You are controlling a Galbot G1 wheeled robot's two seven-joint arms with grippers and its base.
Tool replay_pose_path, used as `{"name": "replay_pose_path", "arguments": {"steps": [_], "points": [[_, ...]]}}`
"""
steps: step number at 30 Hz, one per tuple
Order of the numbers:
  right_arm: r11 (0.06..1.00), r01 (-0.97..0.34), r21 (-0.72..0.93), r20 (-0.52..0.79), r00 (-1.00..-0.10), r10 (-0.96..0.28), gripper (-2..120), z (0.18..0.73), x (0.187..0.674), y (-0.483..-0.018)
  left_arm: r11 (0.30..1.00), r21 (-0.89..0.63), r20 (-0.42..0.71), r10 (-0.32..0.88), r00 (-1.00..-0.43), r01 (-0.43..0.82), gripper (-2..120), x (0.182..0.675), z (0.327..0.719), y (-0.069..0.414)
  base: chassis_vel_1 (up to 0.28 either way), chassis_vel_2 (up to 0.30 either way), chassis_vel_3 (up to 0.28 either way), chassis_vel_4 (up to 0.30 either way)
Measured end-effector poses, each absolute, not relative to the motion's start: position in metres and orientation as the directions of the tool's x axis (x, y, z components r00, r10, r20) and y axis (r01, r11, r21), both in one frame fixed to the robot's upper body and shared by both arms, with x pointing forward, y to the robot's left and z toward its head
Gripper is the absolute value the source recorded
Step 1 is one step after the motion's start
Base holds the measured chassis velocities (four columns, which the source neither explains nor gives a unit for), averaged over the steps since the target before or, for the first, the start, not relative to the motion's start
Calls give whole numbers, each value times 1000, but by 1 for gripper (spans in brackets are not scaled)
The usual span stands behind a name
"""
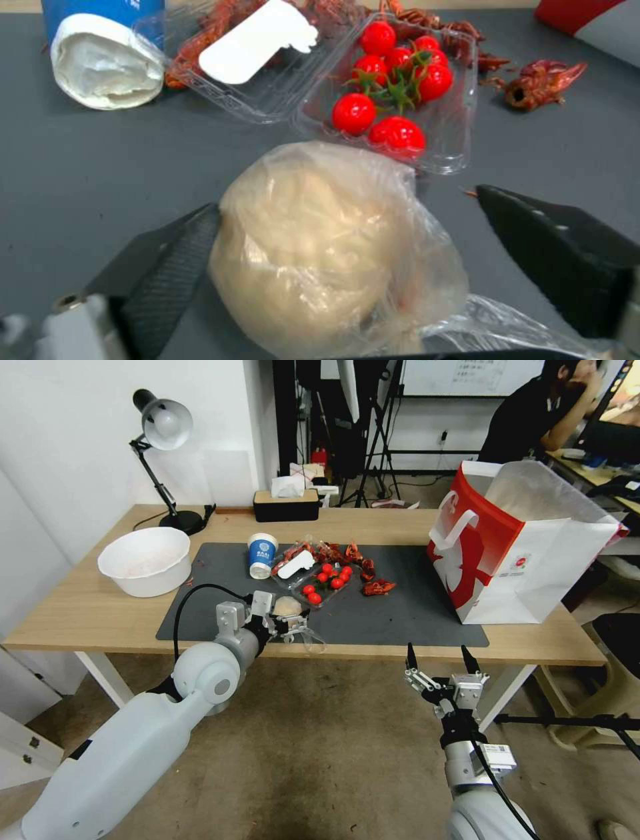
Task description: Pick up the trash from the table and place it into the takeout bag.
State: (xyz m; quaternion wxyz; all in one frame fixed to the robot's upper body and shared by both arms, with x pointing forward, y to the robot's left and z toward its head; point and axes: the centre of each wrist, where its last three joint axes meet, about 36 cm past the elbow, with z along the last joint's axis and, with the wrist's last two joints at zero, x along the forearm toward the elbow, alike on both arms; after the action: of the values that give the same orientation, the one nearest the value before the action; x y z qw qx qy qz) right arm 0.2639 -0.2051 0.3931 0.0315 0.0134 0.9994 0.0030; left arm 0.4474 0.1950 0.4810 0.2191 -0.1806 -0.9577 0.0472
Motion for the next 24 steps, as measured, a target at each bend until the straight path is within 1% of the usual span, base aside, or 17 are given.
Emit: {"name": "replay_pose_path", "arguments": {"steps": [2, 4, 6, 7, 10, 11, 12, 13, 14, 15, 16, 18, 19, 21, 22, 23, 24], "points": [[1000, 27, 7, -63, -998, 28, 100, 393, 264, -205, 931, -167, 404, 365, -839, 325, 89, 448, 481, 195, 0, 0, 0, 0], [1000, 28, 9, -64, -998, 29, 100, 393, 265, -205, 933, -156, 415, 360, -835, 324, 79, 449, 479, 195, 0, 0, 0, 0], [1000, 28, 9, -64, -998, 29, 100, 393, 265, -205, 934, -153, 418, 358, -835, 324, 78, 450, 478, 195, 0, 0, 0, 0], [1000, 29, 9, -64, -998, 29, 100, 393, 265, -205, 935, -146, 425, 355, -833, 324, 70, 450, 478, 196, 0, 0, 0, 0], [1000, 30, 9, -64, -997, 30, 100, 392, 265, -205, 936, -139, 432, 351, -831, 324, 63, 451, 477, 196, 0, 0, 0, 0], [999, 31, 9, -64, -997, 31, 100, 392, 265, -205, 937, -131, 438, 349, -829, 325, 55, 451, 476, 197, 0, 0, 0, 0], [999, 31, 9, -64, -997, 32, 100, 392, 265, -205, 937, -123, 442, 346, -828, 326, 51, 450, 475, 198, 0, 0, 0, 0], [999, 31, 9, -64, -997, 32, 100, 392, 265, -205, 937, -123, 442, 346, -828, 326, 51, 450, 475, 198, 0, 0, 0, 0], [999, 31, 9, -64, -997, 32, 100, 392, 265, -205, 938, -116, 444, 344, -827, 328, 46, 450, 475, 198, 0, 0, 0, 0], [999, 31, 9, -64, -997, 32, 100, 392, 265, -205, 938, -112, 445, 343, -827, 328, 45, 450, 474, 198, 0, 0, 0, 0], [999, 32, 9, -63, -997, 33, 100, 391, 265, -205, 938, -101, 451, 340, -825, 331, 36, 449, 473, 198, 0, 0, 0, 0], [999, 32, 9, -63, -997, 33, 100, 391, 266, -205, 938, -99, 452, 340, -825, 332, 34, 449, 473, 199, 0, 0, 0, 0], [999, 33, 10, -63, -997, 33, 100, 391, 266, -205, 938, -94, 456, 339, -823, 334, 27, 449, 472, 199, 0, 0, 0, 0], [999, 33, 10, -63, -997, 34, 100, 391, 266, -205, 938, -89, 458, 338, -822, 336, 20, 449, 472, 200, 0, 0, 0, 0], [999, 33, 10, -63, -997, 34, 100, 391, 266, -205, 938, -89, 458, 338, -822, 336, 20, 449, 472, 200, 0, 0, 0, 0], [999, 34, 11, -63, -997, 34, 100, 391, 266, -205, 937, -84, 459, 337, -822, 338, 13, 448, 472, 200, 0, 0, 0, 0], [999, 34, 11, -63, -997, 34, 100, 391, 265, -205, 936, -80, 458, 340, -822, 343, 11, 448, 472, 200, 0, 0, 0, 0]]}}
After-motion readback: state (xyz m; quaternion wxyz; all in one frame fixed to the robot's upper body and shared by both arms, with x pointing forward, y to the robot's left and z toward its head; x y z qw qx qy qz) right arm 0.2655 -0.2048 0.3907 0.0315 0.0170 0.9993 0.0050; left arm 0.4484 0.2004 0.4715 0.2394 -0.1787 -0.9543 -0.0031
